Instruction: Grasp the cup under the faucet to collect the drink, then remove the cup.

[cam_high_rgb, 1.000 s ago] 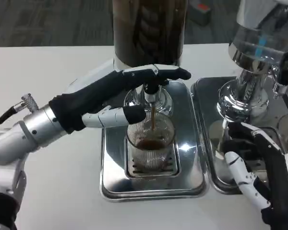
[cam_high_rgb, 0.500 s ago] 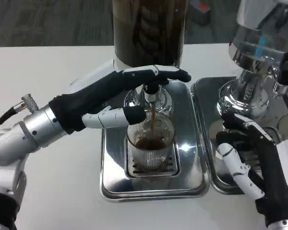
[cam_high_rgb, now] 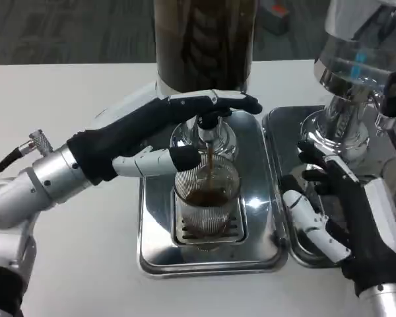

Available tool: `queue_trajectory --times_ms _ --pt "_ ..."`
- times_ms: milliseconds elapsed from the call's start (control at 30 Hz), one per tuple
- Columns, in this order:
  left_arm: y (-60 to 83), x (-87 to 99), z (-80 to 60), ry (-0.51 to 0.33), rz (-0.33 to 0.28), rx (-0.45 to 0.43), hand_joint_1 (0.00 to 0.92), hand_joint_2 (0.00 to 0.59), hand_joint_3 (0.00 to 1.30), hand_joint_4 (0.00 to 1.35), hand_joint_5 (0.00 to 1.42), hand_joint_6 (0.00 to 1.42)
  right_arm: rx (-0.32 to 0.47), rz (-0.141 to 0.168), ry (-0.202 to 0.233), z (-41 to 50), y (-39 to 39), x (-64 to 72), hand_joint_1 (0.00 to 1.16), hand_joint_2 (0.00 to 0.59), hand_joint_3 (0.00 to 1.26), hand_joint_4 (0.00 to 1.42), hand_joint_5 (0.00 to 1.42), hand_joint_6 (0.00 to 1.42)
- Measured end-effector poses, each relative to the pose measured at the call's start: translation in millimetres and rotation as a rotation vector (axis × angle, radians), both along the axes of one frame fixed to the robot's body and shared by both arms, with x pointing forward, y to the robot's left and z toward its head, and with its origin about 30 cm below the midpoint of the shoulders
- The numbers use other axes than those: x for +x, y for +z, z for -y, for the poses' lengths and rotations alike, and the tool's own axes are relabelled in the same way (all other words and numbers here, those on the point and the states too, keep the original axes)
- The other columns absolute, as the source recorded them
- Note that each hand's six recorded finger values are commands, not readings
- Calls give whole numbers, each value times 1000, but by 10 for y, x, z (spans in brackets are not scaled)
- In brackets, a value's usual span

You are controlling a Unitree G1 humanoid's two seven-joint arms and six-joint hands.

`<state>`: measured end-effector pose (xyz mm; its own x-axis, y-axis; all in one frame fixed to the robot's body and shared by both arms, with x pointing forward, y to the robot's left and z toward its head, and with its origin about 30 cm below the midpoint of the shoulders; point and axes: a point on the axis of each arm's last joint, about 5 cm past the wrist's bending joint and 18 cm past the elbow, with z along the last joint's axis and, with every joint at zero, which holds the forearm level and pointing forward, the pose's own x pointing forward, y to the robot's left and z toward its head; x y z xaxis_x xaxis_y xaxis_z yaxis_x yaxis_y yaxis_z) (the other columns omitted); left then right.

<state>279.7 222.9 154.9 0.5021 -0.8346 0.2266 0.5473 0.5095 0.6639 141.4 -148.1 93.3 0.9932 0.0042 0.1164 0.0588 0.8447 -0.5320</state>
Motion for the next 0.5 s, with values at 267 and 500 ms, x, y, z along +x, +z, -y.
queue_trajectory --times_ms 267,500 --pt "-1 -1 0 5 2 -5 0 103 319 180 147 204 -12 -27 64 2 36 87 93 0 3 62 155 238" --pt "-11 -8 -4 7 -2 -6 0 108 340 218 147 207 -39 -75 134 3 66 173 132 0 0 0 55 178"
